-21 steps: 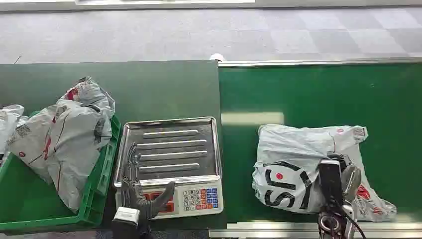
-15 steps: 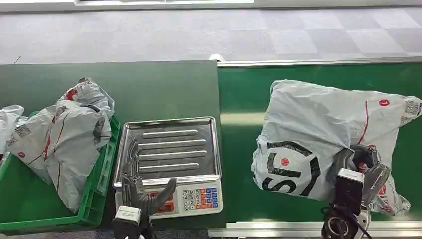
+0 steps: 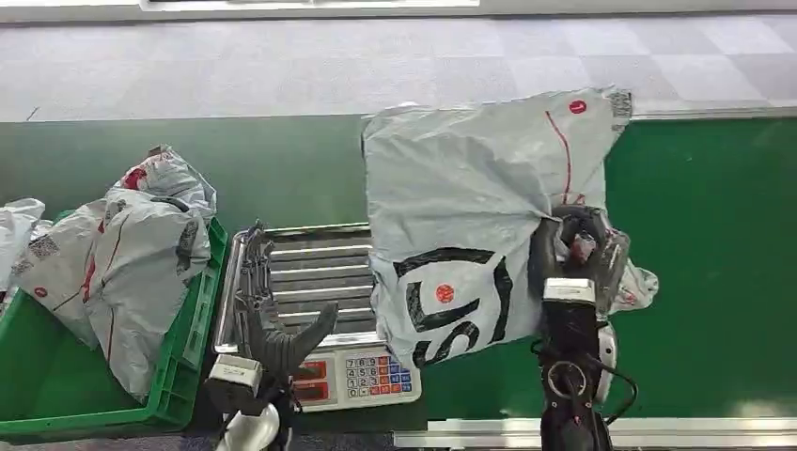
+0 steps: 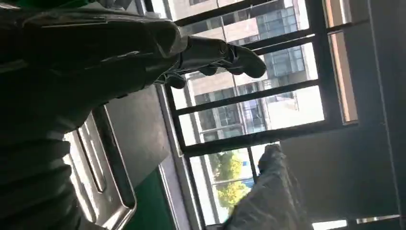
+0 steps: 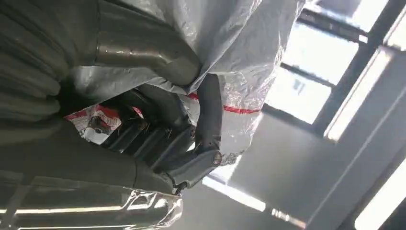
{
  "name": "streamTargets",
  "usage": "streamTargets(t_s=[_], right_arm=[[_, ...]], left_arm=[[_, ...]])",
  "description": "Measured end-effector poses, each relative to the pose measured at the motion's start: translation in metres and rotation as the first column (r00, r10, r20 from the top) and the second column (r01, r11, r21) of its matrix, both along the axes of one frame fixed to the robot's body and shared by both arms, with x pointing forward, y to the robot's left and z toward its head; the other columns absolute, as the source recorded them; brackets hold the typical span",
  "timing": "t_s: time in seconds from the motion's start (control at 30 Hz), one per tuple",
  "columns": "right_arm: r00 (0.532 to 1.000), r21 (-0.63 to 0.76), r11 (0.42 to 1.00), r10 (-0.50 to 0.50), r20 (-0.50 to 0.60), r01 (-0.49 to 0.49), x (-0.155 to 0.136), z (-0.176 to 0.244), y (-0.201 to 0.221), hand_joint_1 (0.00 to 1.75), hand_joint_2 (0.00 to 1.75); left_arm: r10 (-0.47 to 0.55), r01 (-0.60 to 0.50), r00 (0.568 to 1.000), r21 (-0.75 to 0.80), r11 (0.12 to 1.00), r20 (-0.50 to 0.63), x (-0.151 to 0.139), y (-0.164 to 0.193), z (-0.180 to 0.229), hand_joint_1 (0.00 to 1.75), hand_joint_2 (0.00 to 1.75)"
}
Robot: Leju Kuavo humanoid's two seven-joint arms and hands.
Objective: Moved the parcel from conveyor to table for the left to box.
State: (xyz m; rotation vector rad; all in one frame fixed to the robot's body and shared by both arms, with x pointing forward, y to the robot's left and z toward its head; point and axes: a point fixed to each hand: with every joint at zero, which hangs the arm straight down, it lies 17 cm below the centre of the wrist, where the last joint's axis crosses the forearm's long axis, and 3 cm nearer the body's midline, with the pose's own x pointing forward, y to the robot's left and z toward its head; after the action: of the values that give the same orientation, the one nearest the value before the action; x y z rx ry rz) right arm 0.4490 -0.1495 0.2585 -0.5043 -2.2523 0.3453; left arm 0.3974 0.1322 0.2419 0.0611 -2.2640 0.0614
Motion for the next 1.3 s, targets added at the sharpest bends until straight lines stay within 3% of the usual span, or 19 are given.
streamTargets(t_s=[0.2, 0.4, 0.57, 0.73, 0.77, 0.8, 0.83, 1.3], right_arm=[[0.977, -0.088, 0.979, 0.172, -0.124, -0.184, 0.019, -0.035, 0.088, 1.75, 1.75], [0.925, -0.195, 0.914, 0.313, -0.217, -0.355, 0.008, -0.060, 0.162, 1.73, 1.75], [0.888, -0.222, 0.871, 0.380, -0.258, -0.438, -0.004, -0.069, 0.195, 1.69, 1.75], [0.871, -0.238, 0.847, 0.414, -0.265, -0.475, -0.008, -0.067, 0.211, 1.64, 1.75], [0.868, -0.239, 0.844, 0.419, -0.266, -0.481, -0.009, -0.067, 0.214, 0.70, 1.75], [0.866, -0.238, 0.842, 0.423, -0.268, -0.485, -0.010, -0.066, 0.216, 0.70, 1.75], [0.864, -0.237, 0.840, 0.425, -0.271, -0.488, -0.010, -0.066, 0.218, 0.00, 1.75], [0.833, -0.197, 0.844, 0.404, -0.378, -0.499, -0.002, -0.089, 0.218, 0.00, 1.75]], left_arm=[[0.055, -0.054, 0.998, -0.031, 0.998, 0.031, 0.005, 0.027, 0.014, 0.00, 1.75], [0.174, -0.170, 0.980, -0.052, 0.984, 0.096, 0.001, 0.068, 0.039, 0.00, 1.75], [0.288, -0.279, 0.945, -0.080, 0.957, 0.155, -0.011, 0.104, 0.063, 0.00, 1.75], [0.332, -0.319, 0.923, -0.097, 0.943, 0.192, -0.019, 0.123, 0.077, 0.00, 1.75], [0.337, -0.323, 0.921, -0.099, 0.941, 0.195, -0.020, 0.125, 0.078, 0.00, 1.75], [0.342, -0.328, 0.919, -0.100, 0.939, 0.199, -0.021, 0.127, 0.079, 0.00, 1.75], [0.343, -0.330, 0.918, -0.099, 0.939, 0.200, -0.021, 0.128, 0.080, 0.00, 1.75], [0.328, -0.324, 0.925, -0.050, 0.945, 0.191, -0.019, 0.124, 0.075, 0.00, 1.75]])
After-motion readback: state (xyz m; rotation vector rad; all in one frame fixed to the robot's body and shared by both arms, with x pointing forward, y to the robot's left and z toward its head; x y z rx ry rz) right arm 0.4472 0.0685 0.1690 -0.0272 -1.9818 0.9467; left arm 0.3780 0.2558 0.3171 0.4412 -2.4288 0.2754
